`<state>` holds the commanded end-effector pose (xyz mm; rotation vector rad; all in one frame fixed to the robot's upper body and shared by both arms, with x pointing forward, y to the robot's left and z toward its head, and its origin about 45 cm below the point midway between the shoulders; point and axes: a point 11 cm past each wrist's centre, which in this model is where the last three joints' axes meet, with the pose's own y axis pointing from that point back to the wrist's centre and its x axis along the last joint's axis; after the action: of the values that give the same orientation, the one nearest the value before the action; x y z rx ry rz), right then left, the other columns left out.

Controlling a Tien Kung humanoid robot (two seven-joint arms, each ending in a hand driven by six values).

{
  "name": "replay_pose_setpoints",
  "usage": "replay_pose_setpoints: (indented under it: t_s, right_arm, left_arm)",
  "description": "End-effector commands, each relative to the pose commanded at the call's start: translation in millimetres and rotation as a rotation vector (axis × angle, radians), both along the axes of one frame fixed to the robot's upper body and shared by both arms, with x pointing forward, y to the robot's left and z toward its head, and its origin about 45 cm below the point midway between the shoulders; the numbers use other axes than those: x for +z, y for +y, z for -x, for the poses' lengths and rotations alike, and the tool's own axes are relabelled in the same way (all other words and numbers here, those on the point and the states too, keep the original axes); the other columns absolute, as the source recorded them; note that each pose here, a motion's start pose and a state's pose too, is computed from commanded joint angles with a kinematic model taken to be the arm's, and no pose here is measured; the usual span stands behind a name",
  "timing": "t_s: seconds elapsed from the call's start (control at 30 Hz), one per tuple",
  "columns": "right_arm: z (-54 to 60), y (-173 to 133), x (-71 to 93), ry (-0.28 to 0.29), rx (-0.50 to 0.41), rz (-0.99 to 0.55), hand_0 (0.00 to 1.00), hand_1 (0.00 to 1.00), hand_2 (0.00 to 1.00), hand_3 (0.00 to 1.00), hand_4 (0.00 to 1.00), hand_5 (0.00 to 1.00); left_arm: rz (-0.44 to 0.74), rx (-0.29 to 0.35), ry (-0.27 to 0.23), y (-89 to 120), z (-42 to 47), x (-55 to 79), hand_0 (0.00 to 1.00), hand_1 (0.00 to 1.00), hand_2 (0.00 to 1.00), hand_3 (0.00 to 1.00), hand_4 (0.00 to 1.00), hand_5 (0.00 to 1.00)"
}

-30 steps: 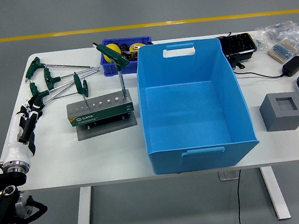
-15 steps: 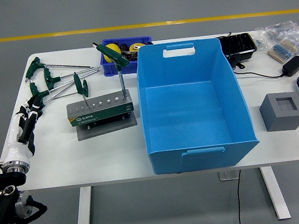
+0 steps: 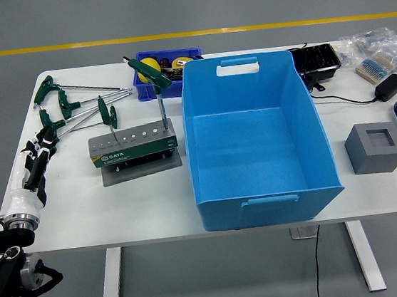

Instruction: Lift tool from toolbox,place it in box,lift tool from toolbox,place it in box

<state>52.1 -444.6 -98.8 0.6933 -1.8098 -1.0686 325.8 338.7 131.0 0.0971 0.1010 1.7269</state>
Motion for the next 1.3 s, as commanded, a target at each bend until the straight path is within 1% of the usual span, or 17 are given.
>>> replay_pose_setpoints:
  t_s: [0.53,0.77,0.93,1.03,1.1,1.13,1.17,1.2,1.27,1.3]
  right_arm:
    - [4.0,1.6,-1.1,0.011,-0.001,-0.003,0.678,0.635,0.713,0.563,0.790,0.725]
    - [5.3,1.5,-1.2,0.017,0.003,-0.002,0.678,0.638,0.714,0.563,0.790,0.724]
    - [5.5,1.4,-1.2,0.018,0.004,-0.001,0.678,0.638,0.714,0.563,0.790,0.724]
    - [5.7,1.4,-1.2,0.019,0.004,-0.001,0.679,0.638,0.713,0.563,0.789,0.723]
    - [5.8,1.4,-1.2,0.019,0.004,-0.001,0.679,0.638,0.713,0.563,0.789,0.723]
    - [5.8,1.4,-1.2,0.020,0.004,-0.001,0.679,0.638,0.713,0.563,0.789,0.723]
    - [5.9,1.4,-1.2,0.020,0.004,-0.001,0.679,0.638,0.714,0.563,0.790,0.723]
    - [6.1,1.3,-1.2,0.021,0.004,-0.001,0.679,0.638,0.714,0.563,0.790,0.723]
    - [6.2,1.1,-1.1,0.020,0.003,-0.001,0.679,0.638,0.714,0.563,0.790,0.723]
    - [6.1,1.0,-1.0,0.019,0.001,-0.001,0.679,0.638,0.714,0.563,0.790,0.723]
  left_arm:
    - [-0.010,-0.005,0.003,0.4,1.4,-0.6,0.920,0.904,0.998,0.885,0.875,0.768]
    - [-0.091,-0.036,-0.018,-0.9,-3.3,9.2,0.920,0.905,0.998,0.884,0.875,0.764]
    - [-0.150,-0.061,-0.039,-1.3,-9.2,18.7,0.920,0.905,0.998,0.884,0.875,0.764]
    - [-0.206,-0.082,-0.066,-0.8,-15.9,30.9,0.921,0.907,0.998,0.885,0.875,0.755]
    - [-0.258,-0.097,-0.093,-0.5,-21.6,42.7,0.921,0.907,0.998,0.885,0.875,0.755]
    - [-0.290,-0.105,-0.110,-0.6,-24.5,49.5,0.921,0.907,0.998,0.885,0.875,0.755]
    - [-0.323,-0.114,-0.127,-0.8,-27.4,56.5,0.936,0.934,0.998,0.893,0.891,0.721]
    - [-0.355,-0.122,-0.145,-1.2,-30.3,63.7,0.936,0.934,0.998,0.893,0.891,0.721]
    - [-0.435,-0.142,-0.188,-3.3,-36.7,80.4,0.936,0.934,0.998,0.893,0.891,0.721]
    - [-0.483,-0.158,-0.217,-5.7,-40.9,91.2,0.936,0.934,0.998,0.893,0.891,0.721]
